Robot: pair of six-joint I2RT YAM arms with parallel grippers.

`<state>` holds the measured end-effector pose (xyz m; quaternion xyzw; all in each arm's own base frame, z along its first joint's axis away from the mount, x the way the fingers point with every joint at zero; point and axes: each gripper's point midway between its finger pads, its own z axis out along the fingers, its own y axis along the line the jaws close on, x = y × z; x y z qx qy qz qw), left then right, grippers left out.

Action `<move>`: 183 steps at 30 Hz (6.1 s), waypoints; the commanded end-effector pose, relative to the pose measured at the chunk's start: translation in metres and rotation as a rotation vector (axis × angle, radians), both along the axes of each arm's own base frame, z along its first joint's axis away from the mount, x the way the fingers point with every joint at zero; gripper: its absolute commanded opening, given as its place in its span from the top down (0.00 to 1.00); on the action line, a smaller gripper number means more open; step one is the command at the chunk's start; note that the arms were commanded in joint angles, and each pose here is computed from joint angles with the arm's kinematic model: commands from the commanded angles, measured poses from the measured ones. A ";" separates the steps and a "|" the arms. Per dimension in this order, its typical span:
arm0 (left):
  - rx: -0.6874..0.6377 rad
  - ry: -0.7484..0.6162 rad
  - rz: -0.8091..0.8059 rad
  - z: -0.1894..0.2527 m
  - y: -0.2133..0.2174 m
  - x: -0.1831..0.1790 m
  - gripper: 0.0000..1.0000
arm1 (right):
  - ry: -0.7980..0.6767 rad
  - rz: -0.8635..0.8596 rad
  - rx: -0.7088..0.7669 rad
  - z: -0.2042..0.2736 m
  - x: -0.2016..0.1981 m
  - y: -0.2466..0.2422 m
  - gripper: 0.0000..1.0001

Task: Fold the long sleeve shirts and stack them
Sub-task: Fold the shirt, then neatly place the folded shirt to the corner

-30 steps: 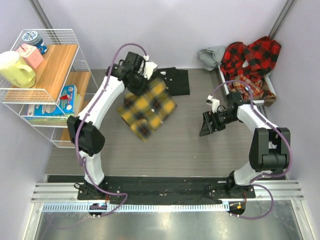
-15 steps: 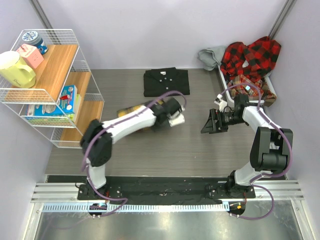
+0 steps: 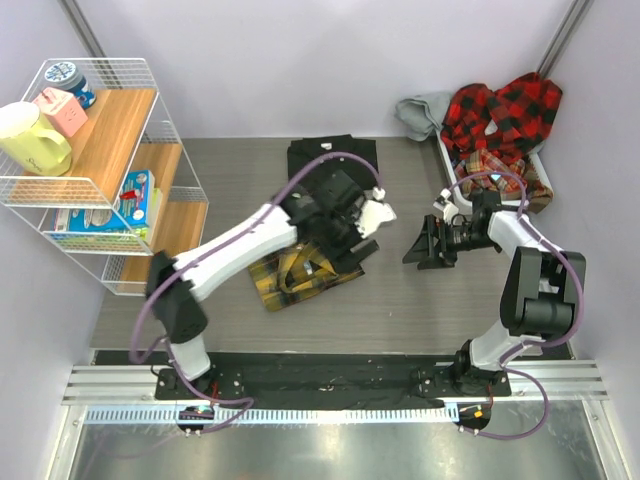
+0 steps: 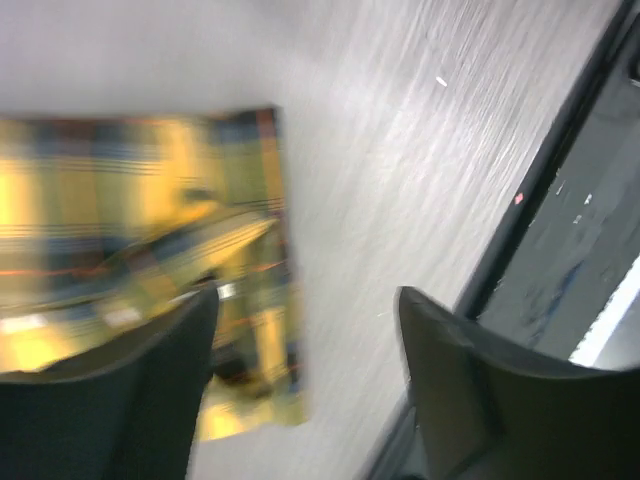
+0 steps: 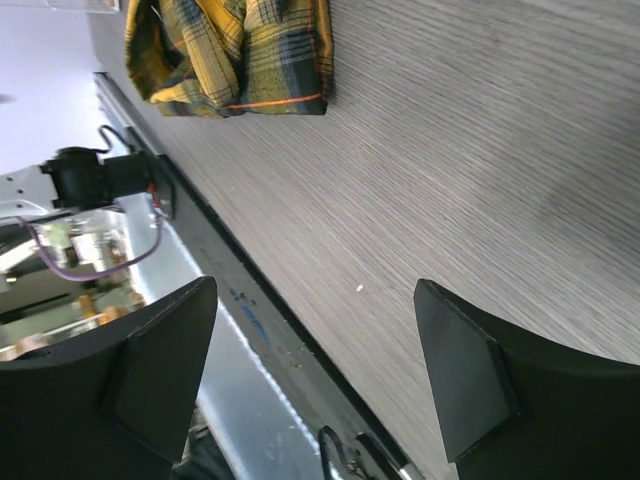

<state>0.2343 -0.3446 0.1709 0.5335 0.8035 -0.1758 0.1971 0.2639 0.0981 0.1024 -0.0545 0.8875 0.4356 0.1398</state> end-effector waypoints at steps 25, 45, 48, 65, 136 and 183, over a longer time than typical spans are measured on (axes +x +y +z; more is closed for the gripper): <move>0.133 0.275 -0.381 -0.133 0.028 -0.089 0.67 | 0.056 -0.149 0.047 0.004 0.054 -0.022 0.21; 0.111 -0.043 -0.117 -0.070 0.099 0.069 0.56 | 0.069 -0.125 -0.064 0.000 0.036 -0.032 0.22; 0.193 0.006 -0.091 -0.109 0.115 0.063 0.60 | 0.093 -0.114 -0.063 -0.003 0.025 -0.029 0.23; -0.381 0.387 0.148 -0.014 0.006 -0.035 0.41 | -0.005 0.038 -0.294 -0.016 0.054 -0.055 0.32; -0.485 0.447 1.120 -0.136 0.137 0.069 0.88 | 0.018 0.205 -0.332 -0.078 0.043 0.013 0.62; -0.407 0.224 0.999 -0.110 0.120 0.084 1.00 | -0.230 -0.018 -0.382 -0.052 0.112 0.078 0.99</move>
